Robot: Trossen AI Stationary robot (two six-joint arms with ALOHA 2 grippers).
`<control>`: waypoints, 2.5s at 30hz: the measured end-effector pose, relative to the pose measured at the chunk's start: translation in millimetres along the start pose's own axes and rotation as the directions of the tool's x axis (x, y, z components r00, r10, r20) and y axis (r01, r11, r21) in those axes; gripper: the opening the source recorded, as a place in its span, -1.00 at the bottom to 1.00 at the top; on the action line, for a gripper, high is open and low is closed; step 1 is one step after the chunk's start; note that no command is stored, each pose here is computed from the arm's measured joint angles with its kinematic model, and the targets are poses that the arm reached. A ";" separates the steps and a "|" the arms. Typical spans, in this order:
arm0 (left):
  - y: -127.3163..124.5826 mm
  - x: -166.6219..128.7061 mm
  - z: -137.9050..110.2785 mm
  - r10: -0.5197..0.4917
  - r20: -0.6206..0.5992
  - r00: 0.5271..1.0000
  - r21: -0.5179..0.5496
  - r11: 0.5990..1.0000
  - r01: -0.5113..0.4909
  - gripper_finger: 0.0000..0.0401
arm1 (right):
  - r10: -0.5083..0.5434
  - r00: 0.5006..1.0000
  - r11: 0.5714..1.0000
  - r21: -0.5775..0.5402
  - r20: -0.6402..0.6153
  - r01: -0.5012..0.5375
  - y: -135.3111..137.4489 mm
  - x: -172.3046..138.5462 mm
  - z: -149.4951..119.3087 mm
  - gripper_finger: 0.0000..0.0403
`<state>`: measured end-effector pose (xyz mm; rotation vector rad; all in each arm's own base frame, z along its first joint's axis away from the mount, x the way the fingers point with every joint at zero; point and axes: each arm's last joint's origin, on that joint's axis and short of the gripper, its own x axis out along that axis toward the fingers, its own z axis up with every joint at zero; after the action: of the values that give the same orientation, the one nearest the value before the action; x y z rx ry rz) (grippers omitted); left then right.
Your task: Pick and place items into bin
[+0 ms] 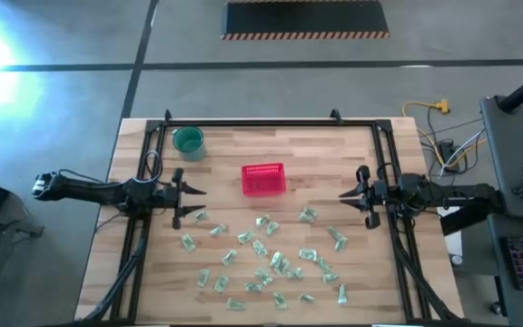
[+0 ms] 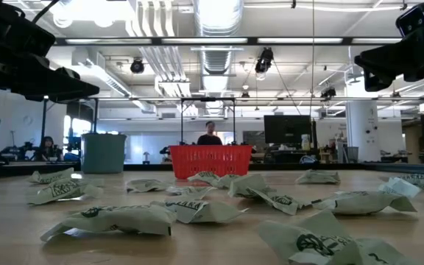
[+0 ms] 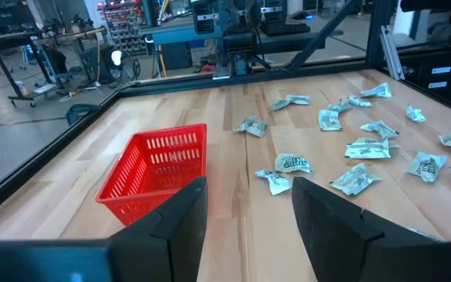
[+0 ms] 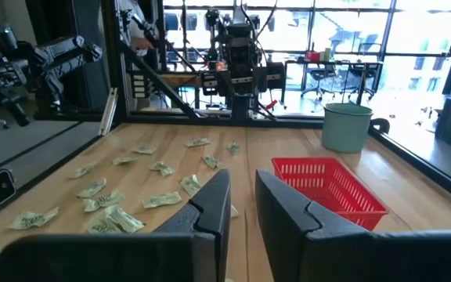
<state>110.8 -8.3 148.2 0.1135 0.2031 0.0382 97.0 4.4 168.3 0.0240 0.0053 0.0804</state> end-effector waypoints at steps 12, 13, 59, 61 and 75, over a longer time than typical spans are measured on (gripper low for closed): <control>0.0 0.0 0.0 0.001 0.000 1.000 0.000 1.000 -0.001 -0.15 | 0.000 1.000 1.000 0.000 0.000 0.000 0.0 0.0 0.0 -0.74; 0.0 0.0 0.0 0.000 0.000 1.000 0.000 1.000 0.000 -0.15 | 0.000 1.000 1.000 0.000 0.000 0.000 0.0 0.0 0.1 -0.74; 2.1 -0.1 1.3 0.069 0.009 0.998 0.050 0.996 -0.070 -0.15 | 0.001 1.000 0.998 0.062 0.020 -0.002 0.1 -0.1 1.9 -0.74; 2.6 -0.2 5.1 0.077 0.048 0.996 0.040 0.996 -0.079 -0.15 | 0.001 1.000 0.998 0.056 0.020 -0.002 0.1 -0.1 2.0 -0.74; 8.7 -5.8 30.8 0.214 0.294 0.931 -0.036 0.976 -0.213 -0.15 | 0.001 1.000 0.998 0.062 -0.001 -0.001 0.0 0.0 -0.1 -0.74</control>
<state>111.2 -3.2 180.3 0.1361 -0.1114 0.2378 97.0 4.4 168.2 0.0857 0.0091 0.0813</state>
